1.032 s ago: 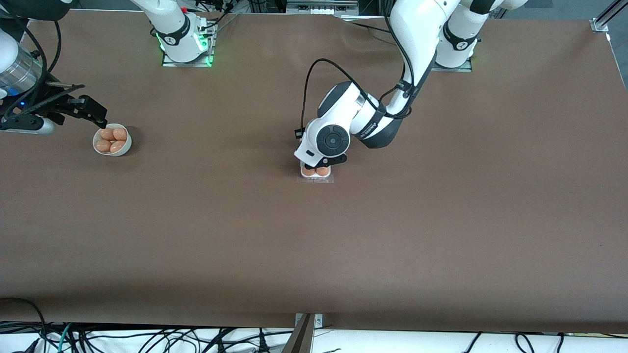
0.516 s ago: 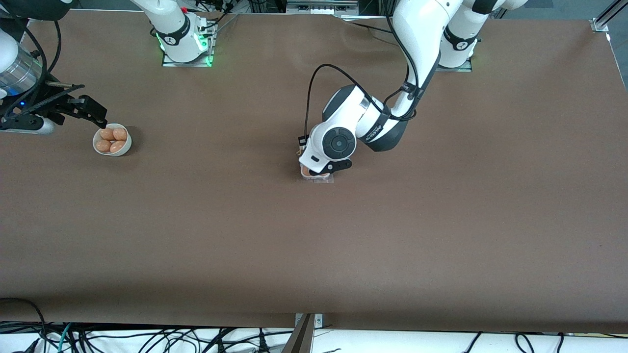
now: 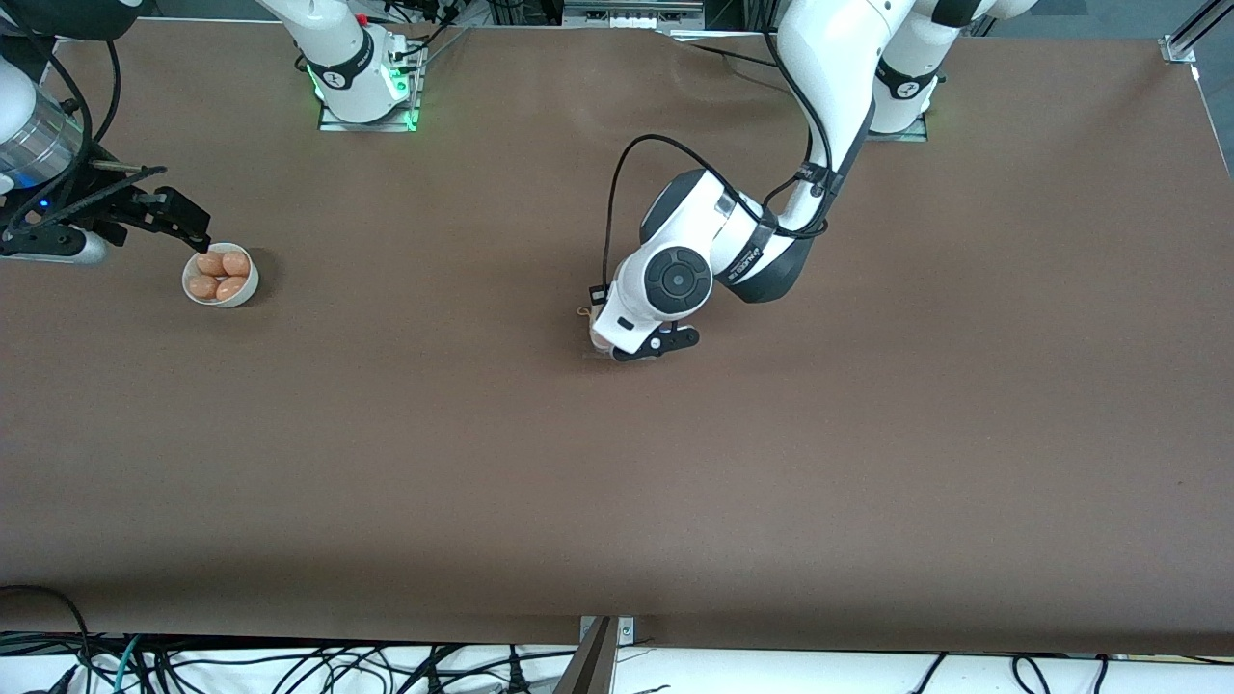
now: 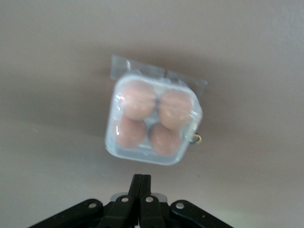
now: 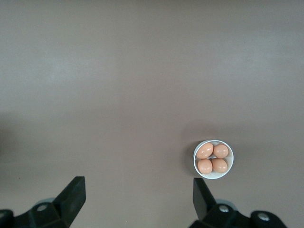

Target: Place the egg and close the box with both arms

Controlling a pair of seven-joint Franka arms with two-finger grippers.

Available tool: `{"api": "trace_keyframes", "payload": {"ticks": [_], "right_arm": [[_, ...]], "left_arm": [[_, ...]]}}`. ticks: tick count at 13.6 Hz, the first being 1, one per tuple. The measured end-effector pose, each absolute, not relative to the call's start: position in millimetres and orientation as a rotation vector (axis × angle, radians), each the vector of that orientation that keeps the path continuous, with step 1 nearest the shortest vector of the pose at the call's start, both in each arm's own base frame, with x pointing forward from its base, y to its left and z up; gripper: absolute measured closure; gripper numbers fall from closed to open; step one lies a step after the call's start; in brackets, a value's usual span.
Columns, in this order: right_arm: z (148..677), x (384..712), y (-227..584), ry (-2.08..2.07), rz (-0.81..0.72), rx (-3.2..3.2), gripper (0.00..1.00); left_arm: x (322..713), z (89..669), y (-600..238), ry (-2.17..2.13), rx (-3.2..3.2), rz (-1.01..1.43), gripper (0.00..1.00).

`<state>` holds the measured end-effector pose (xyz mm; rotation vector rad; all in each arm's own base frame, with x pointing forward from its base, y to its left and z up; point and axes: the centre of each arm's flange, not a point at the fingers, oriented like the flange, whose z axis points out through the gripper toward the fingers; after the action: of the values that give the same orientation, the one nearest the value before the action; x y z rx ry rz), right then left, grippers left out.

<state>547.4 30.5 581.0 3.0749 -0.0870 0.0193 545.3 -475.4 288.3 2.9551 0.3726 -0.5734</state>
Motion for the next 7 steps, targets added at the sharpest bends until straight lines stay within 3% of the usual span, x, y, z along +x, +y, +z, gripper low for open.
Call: {"api": "trace_keyframes", "payload": {"ticks": [2,7], "right_arm": [[581,547,31,-0.086,0.020,3.075,0.00],[581,547,32,-0.083,0.020,3.075,0.00]], "left_arm": [[556,300,-464,0.361,3.012,-0.526,0.92],[628,409,-365,0.220,3.071,-0.361,0.46]]}}
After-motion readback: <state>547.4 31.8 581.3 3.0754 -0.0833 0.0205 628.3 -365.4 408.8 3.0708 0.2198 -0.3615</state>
